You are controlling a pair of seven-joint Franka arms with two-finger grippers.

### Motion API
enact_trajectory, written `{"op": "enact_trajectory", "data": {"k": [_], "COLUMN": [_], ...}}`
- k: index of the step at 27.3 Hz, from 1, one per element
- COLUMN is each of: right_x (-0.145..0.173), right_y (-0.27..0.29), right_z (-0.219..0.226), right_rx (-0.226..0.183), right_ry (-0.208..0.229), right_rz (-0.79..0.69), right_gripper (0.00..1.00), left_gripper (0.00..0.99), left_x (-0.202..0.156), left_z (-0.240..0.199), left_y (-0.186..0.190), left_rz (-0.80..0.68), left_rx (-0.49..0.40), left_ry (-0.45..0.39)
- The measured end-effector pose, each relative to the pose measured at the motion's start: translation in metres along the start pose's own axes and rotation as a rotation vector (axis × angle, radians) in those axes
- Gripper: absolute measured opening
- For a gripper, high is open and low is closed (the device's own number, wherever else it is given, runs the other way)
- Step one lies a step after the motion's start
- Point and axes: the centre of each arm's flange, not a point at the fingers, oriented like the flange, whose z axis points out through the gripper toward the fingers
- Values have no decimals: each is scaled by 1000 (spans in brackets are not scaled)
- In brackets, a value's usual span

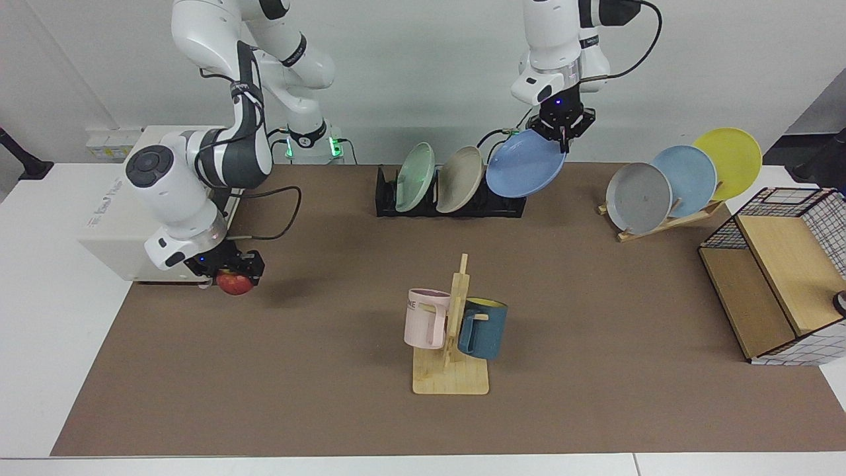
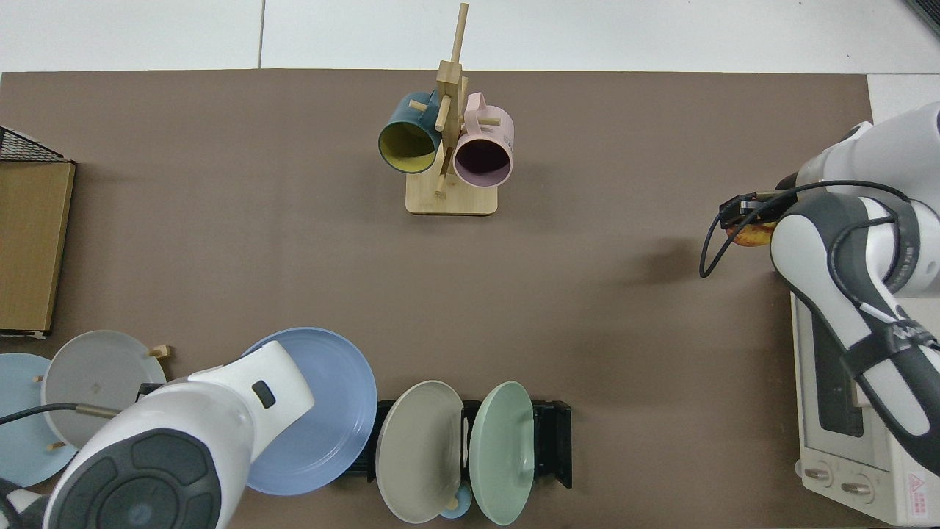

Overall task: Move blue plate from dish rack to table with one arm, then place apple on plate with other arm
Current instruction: 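Lift the blue plate out of the rack with the left gripper, then lower the blue plate onto the table while the right gripper carries the apple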

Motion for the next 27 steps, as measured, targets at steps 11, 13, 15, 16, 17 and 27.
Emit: {"op": "enact_trajectory", "data": {"k": [11, 13, 15, 16, 17, 27], "right_x": [-19, -25, -30, -32, -35, -62], "right_y": [-42, -57, -74, -81, -88, -184], "right_z": [-65, -78, -93, -99, -105, -126], "right_rx": [98, 97, 97, 97, 98, 128], "right_ry": [8, -11, -16, -15, -11, -17], "right_rz": [110, 111, 118, 127, 141, 286], "right_gripper": [744, 744, 744, 744, 744, 744], "left_gripper": [26, 26, 26, 26, 26, 26], "left_x": [70, 83, 97, 103, 108, 152], "left_z": [58, 71, 85, 91, 99, 190], "left_y": [-38, -36, -28, -23, -16, 59], "left_rz": [-137, -159, -188, -203, -217, -274], "left_rx": [-190, -232, -264, -281, -300, -473], "left_ry": [49, 46, 50, 50, 46, -10]}}
